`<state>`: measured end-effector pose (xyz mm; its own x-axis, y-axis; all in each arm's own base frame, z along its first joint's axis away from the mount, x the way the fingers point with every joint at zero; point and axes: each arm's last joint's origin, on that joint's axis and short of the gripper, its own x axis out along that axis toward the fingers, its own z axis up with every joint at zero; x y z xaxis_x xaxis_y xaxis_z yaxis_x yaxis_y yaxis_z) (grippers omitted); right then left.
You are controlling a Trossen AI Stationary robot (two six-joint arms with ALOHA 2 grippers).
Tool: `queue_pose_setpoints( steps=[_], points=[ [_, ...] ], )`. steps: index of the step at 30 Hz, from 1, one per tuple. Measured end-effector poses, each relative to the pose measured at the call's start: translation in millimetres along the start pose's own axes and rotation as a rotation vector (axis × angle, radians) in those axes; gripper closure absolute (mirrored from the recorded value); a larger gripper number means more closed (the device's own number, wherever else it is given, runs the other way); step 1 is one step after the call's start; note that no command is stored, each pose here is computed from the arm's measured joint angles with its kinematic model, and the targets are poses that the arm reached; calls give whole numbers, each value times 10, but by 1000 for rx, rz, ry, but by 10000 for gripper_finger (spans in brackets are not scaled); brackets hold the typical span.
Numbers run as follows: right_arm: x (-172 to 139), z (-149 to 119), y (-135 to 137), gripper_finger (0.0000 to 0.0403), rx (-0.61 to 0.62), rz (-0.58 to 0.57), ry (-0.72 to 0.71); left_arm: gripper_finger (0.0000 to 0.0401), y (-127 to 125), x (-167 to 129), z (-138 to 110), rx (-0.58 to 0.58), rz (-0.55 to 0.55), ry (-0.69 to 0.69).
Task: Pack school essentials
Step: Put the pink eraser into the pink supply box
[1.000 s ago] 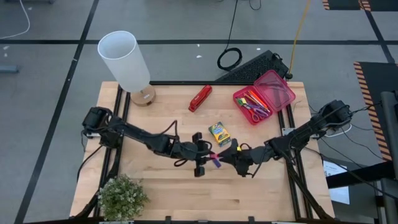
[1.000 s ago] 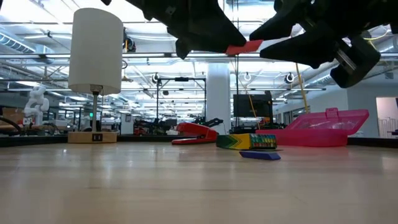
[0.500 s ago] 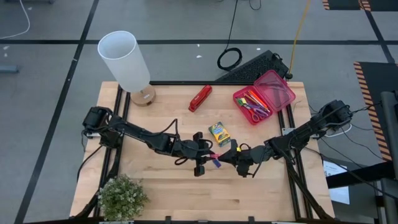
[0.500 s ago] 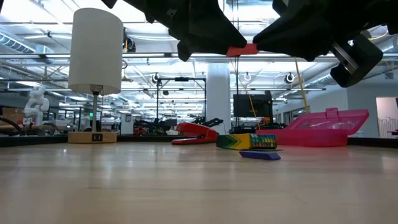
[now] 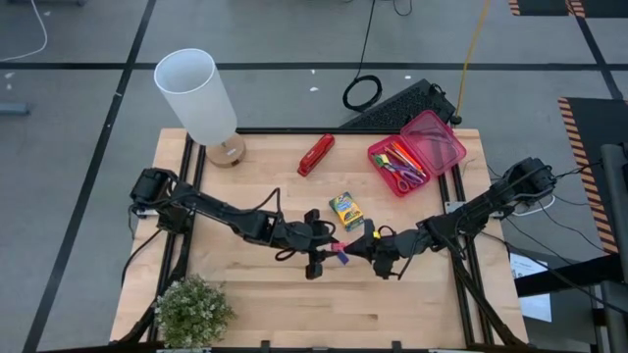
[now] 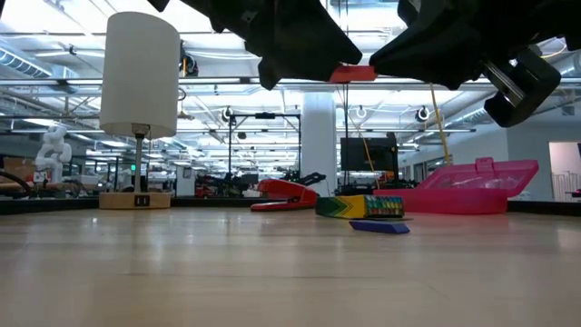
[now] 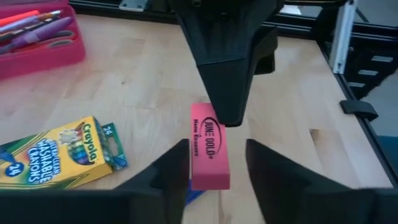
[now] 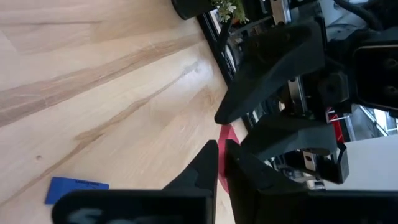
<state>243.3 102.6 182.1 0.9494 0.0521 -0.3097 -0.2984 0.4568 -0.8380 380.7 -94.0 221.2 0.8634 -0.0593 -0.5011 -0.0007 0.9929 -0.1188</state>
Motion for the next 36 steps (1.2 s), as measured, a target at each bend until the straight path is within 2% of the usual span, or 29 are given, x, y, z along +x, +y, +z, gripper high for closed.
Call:
queue_pose_setpoints(
  steps=[6, 11, 16, 20, 24, 30, 36],
  points=[
    [0, -2, 0, 389, 30, 0, 2, 173, 5, -9, -23, 3, 52, 16],
    [-1, -17, 21, 389, 55, 20, 19, 142, 31, -139, -47, 10, 140, 91],
    [-2, -82, 20, 389, 49, -11, 128, 137, 44, -226, -113, 14, 225, 169],
    [0, -213, -6, 389, 25, -70, 302, 137, 51, -243, -159, 12, 257, 211],
    [-3, -455, -70, 389, -6, -89, 506, 137, 67, -241, -181, 2, 271, 227],
    [-76, -835, -307, 390, 12, -97, 685, 137, 67, -240, -179, 1, 271, 226],
    [-260, -1145, -629, 390, 56, -187, 807, 137, 87, -226, -221, 1, 271, 218]
  ],
)
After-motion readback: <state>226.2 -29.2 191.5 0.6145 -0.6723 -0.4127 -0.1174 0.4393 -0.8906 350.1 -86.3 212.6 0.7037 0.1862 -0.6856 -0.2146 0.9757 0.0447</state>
